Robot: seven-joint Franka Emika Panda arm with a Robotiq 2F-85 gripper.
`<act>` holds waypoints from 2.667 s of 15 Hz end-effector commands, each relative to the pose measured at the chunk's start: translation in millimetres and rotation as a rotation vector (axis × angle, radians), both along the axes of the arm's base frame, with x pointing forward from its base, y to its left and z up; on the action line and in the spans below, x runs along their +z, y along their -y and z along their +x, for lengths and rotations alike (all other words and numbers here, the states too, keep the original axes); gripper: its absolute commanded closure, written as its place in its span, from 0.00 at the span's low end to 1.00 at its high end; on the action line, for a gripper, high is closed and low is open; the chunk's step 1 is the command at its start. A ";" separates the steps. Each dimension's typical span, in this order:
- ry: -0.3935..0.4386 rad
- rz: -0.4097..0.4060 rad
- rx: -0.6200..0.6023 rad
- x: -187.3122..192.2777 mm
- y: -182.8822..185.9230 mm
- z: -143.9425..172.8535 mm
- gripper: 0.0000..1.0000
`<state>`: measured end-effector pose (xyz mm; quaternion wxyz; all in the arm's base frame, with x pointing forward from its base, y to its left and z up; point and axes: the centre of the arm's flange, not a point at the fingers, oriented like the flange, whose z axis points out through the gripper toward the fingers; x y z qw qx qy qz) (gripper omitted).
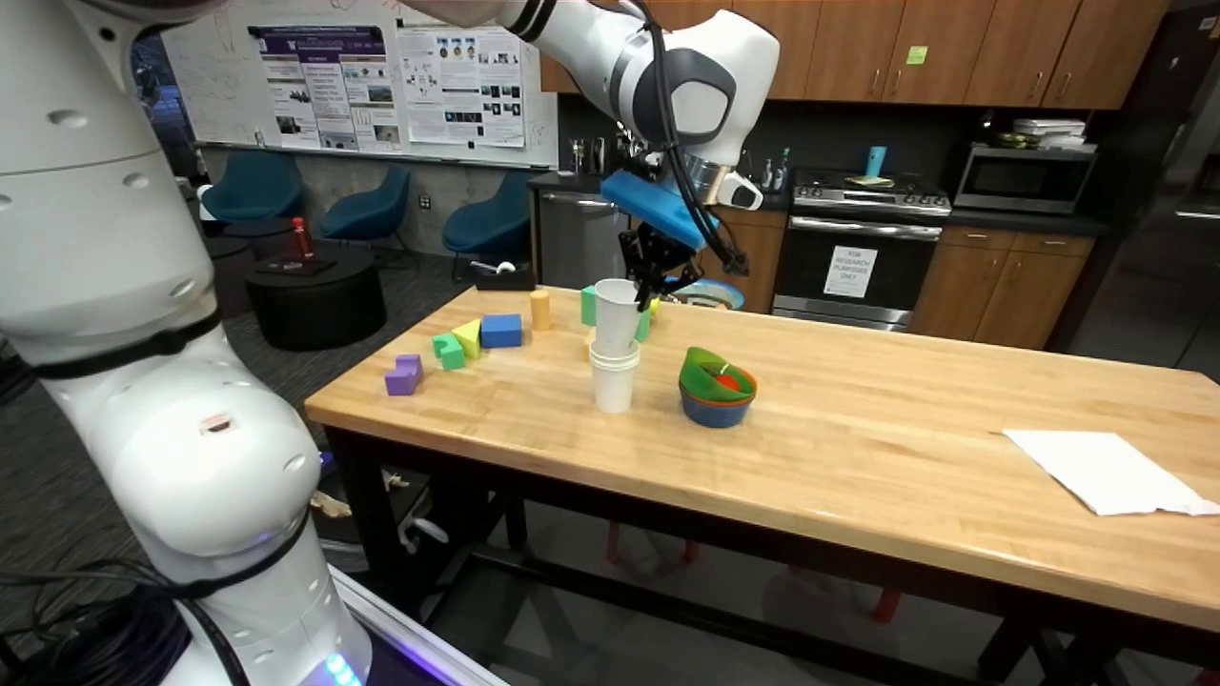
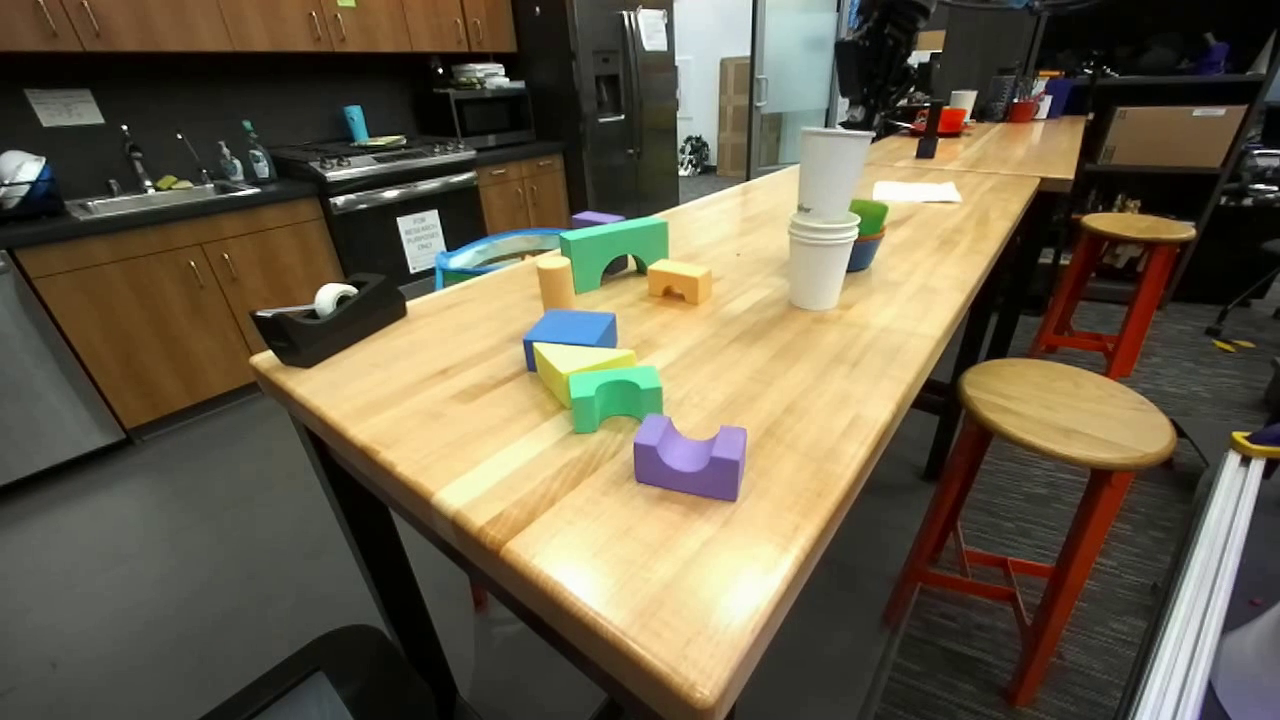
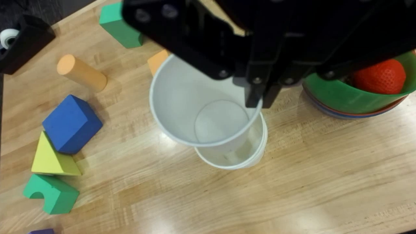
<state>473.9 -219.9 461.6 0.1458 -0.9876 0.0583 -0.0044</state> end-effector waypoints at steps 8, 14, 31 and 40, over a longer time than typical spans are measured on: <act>-0.008 0.012 -0.013 0.3 3.6 10.4 0.99; -0.016 0.022 -0.007 -5.8 4.5 -3.0 0.99; -0.079 -0.004 0.009 -31.1 -5.3 1.7 0.99; -0.141 -0.050 -0.009 -58.3 4.4 6.4 0.99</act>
